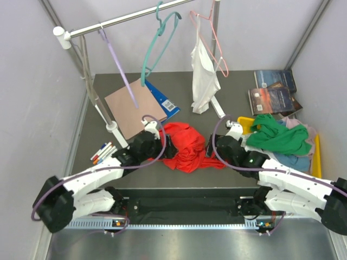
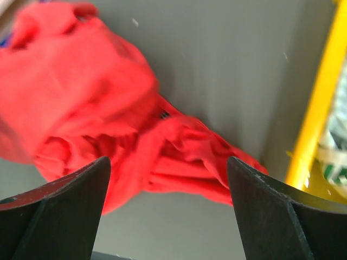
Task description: Place the tank top on the hanger
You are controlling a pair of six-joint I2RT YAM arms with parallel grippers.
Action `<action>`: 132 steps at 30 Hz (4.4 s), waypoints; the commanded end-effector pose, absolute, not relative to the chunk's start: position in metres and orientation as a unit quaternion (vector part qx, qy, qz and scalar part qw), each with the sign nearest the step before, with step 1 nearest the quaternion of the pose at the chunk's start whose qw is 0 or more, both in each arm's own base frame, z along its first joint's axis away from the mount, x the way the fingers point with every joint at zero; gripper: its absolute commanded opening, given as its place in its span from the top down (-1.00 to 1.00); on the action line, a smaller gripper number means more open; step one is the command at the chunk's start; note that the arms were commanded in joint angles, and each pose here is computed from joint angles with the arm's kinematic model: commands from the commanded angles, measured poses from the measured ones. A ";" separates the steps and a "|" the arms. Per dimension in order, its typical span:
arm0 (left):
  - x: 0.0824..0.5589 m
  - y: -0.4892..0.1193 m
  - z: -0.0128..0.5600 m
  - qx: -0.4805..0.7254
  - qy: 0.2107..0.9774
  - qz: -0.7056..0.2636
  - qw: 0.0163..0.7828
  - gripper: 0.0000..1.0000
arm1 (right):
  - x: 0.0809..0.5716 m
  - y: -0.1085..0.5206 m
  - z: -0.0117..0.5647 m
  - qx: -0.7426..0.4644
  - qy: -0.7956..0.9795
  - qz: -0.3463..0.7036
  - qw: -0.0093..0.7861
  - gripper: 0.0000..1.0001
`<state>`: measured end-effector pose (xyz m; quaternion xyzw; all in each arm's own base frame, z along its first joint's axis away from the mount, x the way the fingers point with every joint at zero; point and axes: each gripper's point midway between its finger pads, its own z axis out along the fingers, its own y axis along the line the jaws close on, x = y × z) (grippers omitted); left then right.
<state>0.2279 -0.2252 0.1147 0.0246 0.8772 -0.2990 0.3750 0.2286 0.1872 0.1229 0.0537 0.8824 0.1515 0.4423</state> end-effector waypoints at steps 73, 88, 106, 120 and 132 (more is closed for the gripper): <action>0.230 -0.267 0.075 -0.024 0.882 -0.337 0.330 -0.54 | 0.227 0.250 0.065 -0.050 0.911 0.177 0.369 -0.20; 0.208 -0.239 0.069 -0.058 0.889 -0.316 0.327 -0.54 | 0.188 0.315 0.051 -0.106 0.914 0.257 0.296 1.00; 0.176 -0.173 0.060 -0.108 0.902 -0.246 0.337 -0.54 | 0.192 0.361 0.099 -0.126 0.888 0.318 0.307 -0.46; 0.169 -0.195 0.048 -0.114 0.891 -0.310 0.312 -0.29 | 0.250 0.298 0.083 -0.078 0.901 0.265 0.336 -0.11; 0.171 -0.225 0.067 -0.109 0.850 -0.408 0.313 0.90 | 0.251 0.289 0.073 -0.059 0.903 0.265 0.333 -0.08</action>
